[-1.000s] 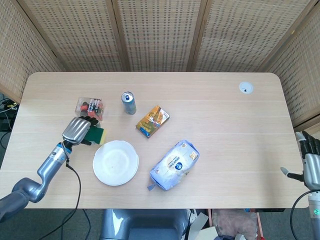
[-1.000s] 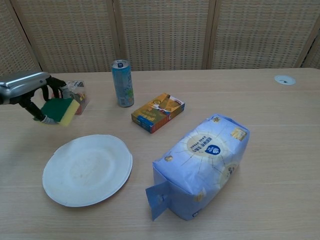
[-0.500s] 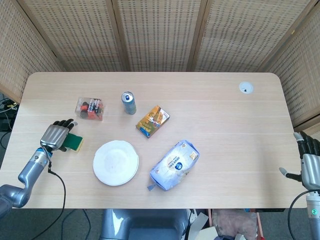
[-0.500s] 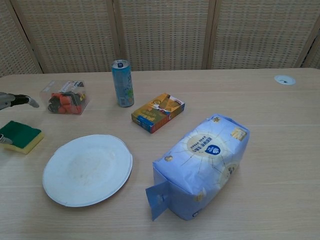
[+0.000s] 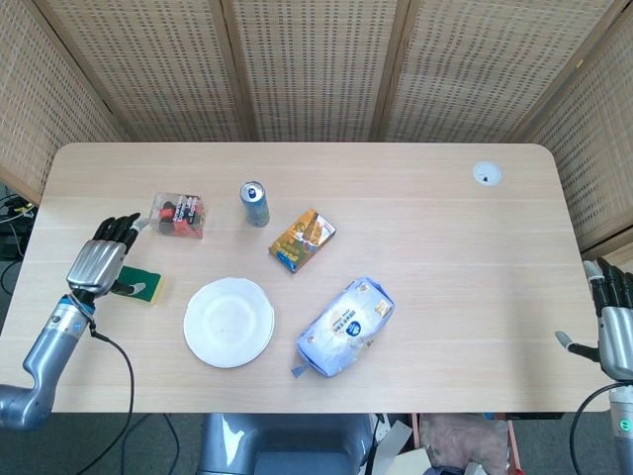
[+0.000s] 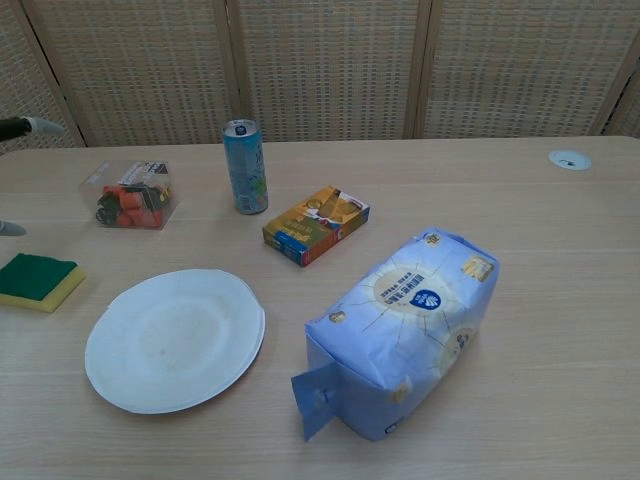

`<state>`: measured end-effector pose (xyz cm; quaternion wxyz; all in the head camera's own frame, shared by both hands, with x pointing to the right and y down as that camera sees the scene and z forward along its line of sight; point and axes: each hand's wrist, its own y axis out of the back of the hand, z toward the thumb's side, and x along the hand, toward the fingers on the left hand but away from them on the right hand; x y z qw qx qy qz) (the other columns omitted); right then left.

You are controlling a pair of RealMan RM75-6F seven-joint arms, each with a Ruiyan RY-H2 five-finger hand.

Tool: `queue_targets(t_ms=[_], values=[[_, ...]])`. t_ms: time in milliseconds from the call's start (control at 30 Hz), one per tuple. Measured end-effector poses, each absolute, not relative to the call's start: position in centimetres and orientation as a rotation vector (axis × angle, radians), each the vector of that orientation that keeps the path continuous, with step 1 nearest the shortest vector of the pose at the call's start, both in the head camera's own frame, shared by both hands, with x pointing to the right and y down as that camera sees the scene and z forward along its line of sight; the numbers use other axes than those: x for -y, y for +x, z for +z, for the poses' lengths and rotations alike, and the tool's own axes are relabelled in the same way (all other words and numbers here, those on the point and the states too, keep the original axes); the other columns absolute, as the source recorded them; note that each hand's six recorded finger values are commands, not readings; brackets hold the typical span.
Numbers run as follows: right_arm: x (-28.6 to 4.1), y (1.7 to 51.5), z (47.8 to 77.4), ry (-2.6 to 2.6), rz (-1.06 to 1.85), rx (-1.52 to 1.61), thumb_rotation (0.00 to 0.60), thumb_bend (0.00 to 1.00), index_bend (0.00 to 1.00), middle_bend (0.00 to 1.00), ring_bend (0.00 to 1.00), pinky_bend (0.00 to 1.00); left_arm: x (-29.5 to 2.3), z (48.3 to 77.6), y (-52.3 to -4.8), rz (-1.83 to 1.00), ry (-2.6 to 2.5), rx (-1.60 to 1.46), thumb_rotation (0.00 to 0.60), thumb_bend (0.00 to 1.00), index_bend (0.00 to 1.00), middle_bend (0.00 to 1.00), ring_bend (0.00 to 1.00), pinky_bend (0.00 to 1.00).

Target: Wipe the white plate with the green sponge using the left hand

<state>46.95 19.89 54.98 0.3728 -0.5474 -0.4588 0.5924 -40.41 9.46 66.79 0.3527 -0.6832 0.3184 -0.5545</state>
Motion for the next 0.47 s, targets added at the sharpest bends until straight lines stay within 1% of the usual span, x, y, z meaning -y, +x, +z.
queue_targets(t_ms=[133,167,300,400,467], values=[[-20.2,46.4,54.5,-1.401,1.48,1.168,0.6,0.0,0.0,0.0,0.0,0.0,-10.9,63.1,-41.5,-1.402,-1.647,-0.941,0.6,0.0,0.0,0.0,0.0,0.0],[-20.3,46.3,54.5,-1.405,1.475,1.166,0.6,0.0,0.0,0.0,0.0,0.0,-11.3,62.6,-41.6,-1.403,-1.633,-0.955,0.6,0.0,0.0,0.0,0.0,0.0],[-20.7,45.9,54.1,-1.419,1.447,1.163,0.6,0.0,0.0,0.0,0.0,0.0,-15.0,59.6,-42.7,-1.424,-1.55,-1.067,0.6,0.0,0.0,0.0,0.0,0.0],[-20.8,45.9,54.0,-1.42,1.445,1.163,0.6,0.0,0.0,0.0,0.0,0.0,-17.4,58.1,-43.2,-1.447,-1.523,-1.115,0.6,0.0,0.0,0.0,0.0,0.0],[-20.9,45.9,54.0,-1.42,1.447,1.158,0.6,0.0,0.0,0.0,0.0,0.0,-18.3,57.7,-43.1,-1.449,-1.527,-1.104,0.6,0.0,0.0,0.0,0.0,0.0]])
